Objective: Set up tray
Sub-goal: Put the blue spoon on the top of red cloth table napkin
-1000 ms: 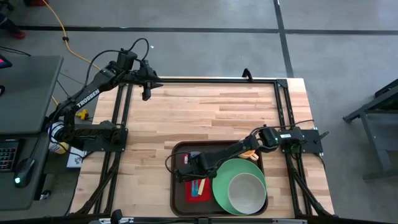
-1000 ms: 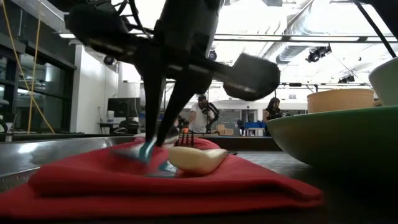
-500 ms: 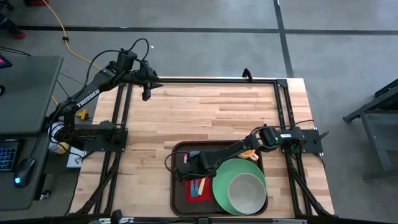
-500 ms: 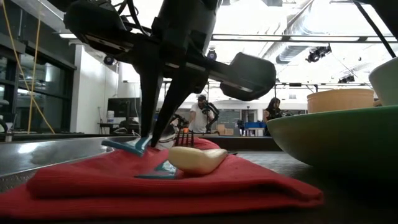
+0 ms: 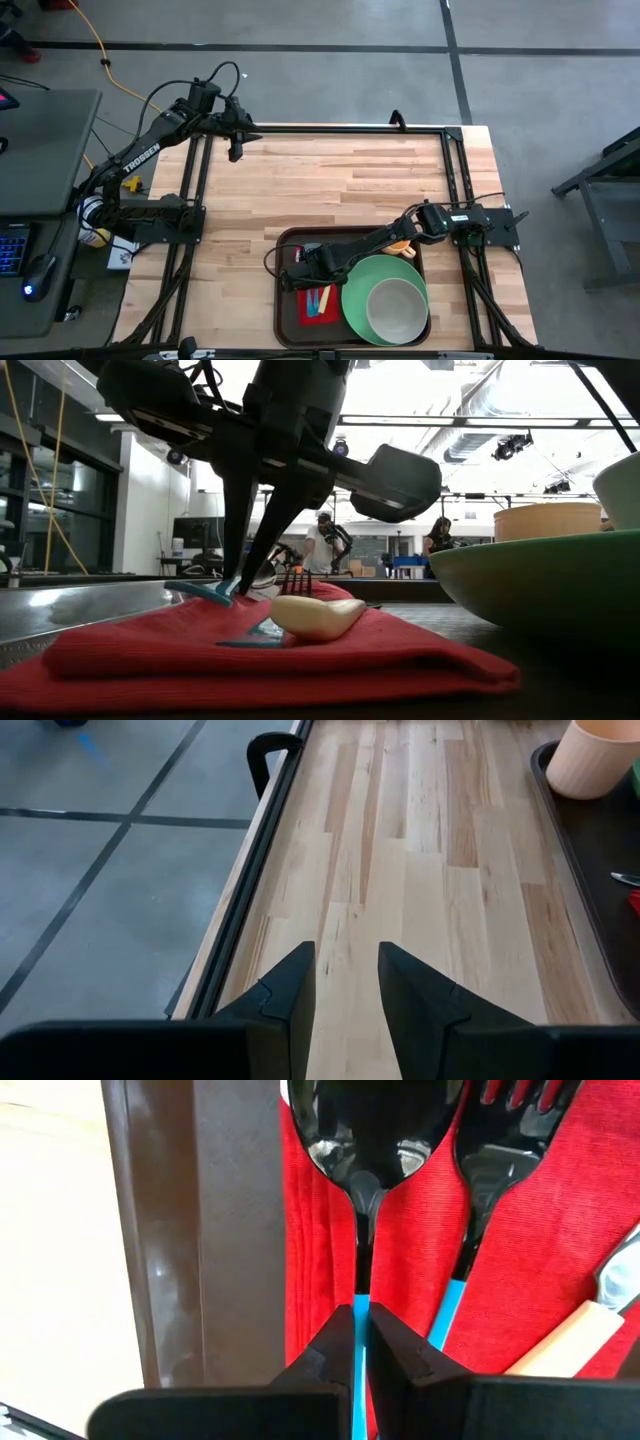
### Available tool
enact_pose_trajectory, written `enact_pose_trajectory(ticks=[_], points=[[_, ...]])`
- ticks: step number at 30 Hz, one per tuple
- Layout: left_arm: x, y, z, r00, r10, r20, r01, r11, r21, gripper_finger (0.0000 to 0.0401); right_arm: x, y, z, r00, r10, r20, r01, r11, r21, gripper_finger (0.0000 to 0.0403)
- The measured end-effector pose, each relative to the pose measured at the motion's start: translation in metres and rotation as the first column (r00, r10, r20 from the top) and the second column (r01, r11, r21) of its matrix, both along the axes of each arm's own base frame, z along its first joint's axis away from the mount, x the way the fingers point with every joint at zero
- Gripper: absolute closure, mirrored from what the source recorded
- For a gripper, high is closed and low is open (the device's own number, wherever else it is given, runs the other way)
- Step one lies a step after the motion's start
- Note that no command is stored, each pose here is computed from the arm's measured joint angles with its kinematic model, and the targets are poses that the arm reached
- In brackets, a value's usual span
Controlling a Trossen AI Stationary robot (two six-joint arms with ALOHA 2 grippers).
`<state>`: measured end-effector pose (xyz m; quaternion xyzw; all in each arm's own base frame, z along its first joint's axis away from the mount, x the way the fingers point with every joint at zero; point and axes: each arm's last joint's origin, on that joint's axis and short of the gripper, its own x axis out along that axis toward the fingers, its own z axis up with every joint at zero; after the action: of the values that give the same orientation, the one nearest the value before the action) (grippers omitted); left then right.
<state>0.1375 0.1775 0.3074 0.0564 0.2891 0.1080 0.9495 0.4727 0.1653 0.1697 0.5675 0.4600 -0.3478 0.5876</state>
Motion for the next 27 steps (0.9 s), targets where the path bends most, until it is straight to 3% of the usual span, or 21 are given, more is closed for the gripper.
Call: enact_pose_trajectory(ticks=[21,27], points=[[0.0,0.0,0.0001,1.0,0.0,0.0,0.0,1.0,0.001,0.0261,-0.0001,-0.0009,-0.0031,1.0,0.022,-0.006,-0.022,0.999,-0.029,0.0401],[0.0,0.0,0.0001,1.0,0.0,0.0,0.0,1.0,0.001,0.0261,0.0002,-0.0016,-0.0031,1.0,0.027,0.003,-0.027,0.998,-0.054,0.0359]])
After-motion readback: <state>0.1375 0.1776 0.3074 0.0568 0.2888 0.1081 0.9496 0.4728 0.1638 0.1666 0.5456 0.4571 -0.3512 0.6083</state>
